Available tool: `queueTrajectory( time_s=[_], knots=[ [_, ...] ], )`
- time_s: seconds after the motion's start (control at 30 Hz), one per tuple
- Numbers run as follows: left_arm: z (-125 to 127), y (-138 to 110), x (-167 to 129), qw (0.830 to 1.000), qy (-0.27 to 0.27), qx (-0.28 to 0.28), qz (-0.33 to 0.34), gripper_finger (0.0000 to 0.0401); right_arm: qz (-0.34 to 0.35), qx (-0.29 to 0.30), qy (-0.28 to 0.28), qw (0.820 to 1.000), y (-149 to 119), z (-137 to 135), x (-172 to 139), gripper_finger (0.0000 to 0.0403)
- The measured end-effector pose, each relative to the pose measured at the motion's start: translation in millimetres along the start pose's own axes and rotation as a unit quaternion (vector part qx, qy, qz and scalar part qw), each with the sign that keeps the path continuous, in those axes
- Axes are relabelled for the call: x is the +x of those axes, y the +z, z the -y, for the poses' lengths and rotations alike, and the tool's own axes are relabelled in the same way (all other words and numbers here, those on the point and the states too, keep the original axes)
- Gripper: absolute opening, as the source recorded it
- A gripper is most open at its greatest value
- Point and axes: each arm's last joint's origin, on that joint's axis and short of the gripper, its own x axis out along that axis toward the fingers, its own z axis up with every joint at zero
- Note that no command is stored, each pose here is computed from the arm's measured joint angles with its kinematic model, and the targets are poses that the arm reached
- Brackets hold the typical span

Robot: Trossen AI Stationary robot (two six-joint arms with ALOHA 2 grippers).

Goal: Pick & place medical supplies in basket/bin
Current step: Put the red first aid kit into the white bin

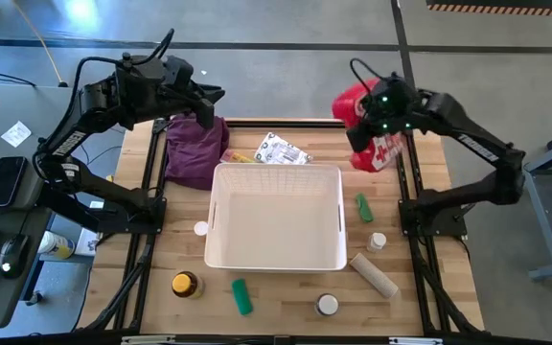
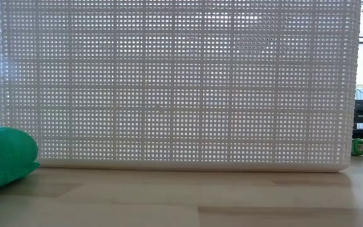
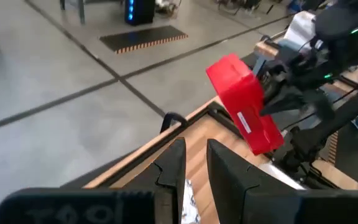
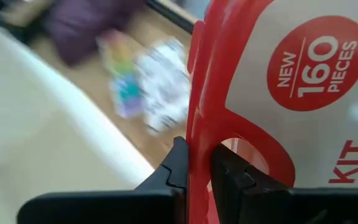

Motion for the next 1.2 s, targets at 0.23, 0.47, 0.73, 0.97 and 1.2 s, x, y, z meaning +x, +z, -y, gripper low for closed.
queueTrajectory(
  time_s=[0.23, 0.47, 0.73, 0.97, 1.2],
  knots=[
    [2, 8, -2, 0.999, -0.011, 0.012, 0.038, 0.0101, 0.018, -0.076, 0.028, 0.997, 34, -63, -34, 0.0030],
    [1, 14, -14, 0.998, -0.024, 0.028, 0.044, 0.0101, 0.017, -0.121, 0.082, 0.989, 48, -135, -23, 0.0030],
    [-3, 25, -37, 0.996, -0.031, 0.059, 0.062, 0.0101, -0.009, -0.140, 0.141, 0.980, 19, -178, -3, 0.0028],
    [-3, 25, -45, 0.994, -0.070, 0.071, 0.043, 0.0101, 0.038, -0.127, 0.182, 0.974, 12, -203, -15, 0.0028],
    [-5, 18, -50, 0.993, -0.085, 0.076, 0.007, 0.0101, -0.019, -0.168, 0.195, 0.966, -12, -227, 8, 0.0026]
  ],
)
